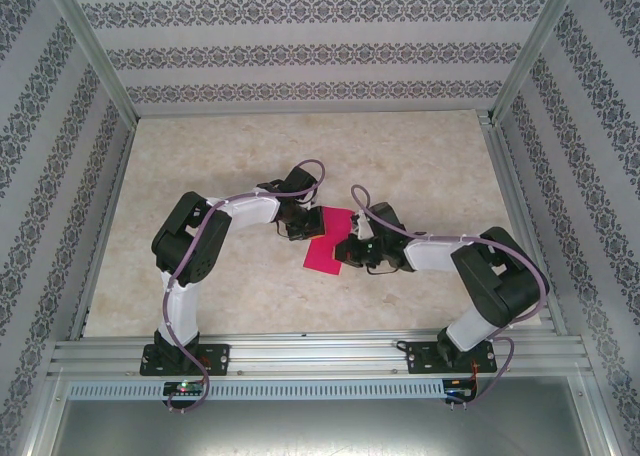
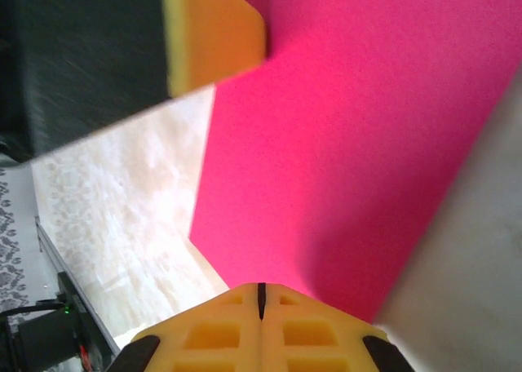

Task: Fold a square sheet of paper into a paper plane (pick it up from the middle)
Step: First fold in half a square sheet of paper at the center of the table.

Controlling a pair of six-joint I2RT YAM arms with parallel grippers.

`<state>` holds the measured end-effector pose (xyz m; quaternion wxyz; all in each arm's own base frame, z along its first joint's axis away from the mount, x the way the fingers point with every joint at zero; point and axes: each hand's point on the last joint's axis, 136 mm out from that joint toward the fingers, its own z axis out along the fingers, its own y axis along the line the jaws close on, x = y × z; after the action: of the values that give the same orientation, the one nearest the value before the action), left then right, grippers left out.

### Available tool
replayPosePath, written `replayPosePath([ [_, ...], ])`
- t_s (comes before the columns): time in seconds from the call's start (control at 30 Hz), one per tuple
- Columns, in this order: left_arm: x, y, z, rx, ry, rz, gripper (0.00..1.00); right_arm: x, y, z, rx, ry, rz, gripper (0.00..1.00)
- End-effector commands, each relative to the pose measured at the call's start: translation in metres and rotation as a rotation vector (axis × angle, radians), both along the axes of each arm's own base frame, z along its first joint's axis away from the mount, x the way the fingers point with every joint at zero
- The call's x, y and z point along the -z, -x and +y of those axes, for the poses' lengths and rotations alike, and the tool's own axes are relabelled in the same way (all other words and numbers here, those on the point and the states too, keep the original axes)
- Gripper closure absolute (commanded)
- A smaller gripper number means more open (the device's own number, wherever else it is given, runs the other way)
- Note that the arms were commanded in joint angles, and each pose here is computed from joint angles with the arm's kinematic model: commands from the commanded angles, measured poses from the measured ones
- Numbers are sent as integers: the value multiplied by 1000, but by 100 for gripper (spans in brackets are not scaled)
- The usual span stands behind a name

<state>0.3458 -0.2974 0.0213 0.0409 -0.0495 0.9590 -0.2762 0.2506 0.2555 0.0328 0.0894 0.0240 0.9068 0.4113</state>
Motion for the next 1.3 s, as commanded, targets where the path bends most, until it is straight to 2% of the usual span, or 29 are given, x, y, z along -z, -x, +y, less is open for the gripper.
replayPosePath([
  [0.0,19,17,3,27,-48,74,100,14,3,-1,16,13,12,96],
  [0.13,16,16,0,31,-37,68,100,29,11,-10,28,56,44,96],
  [0.5,-3,10,-9,64,10,24,92,-15,14,5,-27,-30,-10,94],
  [0.73,0,10,-9,66,6,31,92,13,37,6,-52,26,48,94],
  [0.97,1,10,-9,66,7,34,92,37,43,-6,-51,97,80,94],
  [1.03,1,11,-8,67,4,35,92,27,38,-3,-42,51,79,94],
  [1.13,1,11,-8,69,1,34,92,-10,21,3,-25,-36,2,93],
  [1.27,0,11,-9,69,7,35,92,-50,-20,-16,79,-57,-103,92],
])
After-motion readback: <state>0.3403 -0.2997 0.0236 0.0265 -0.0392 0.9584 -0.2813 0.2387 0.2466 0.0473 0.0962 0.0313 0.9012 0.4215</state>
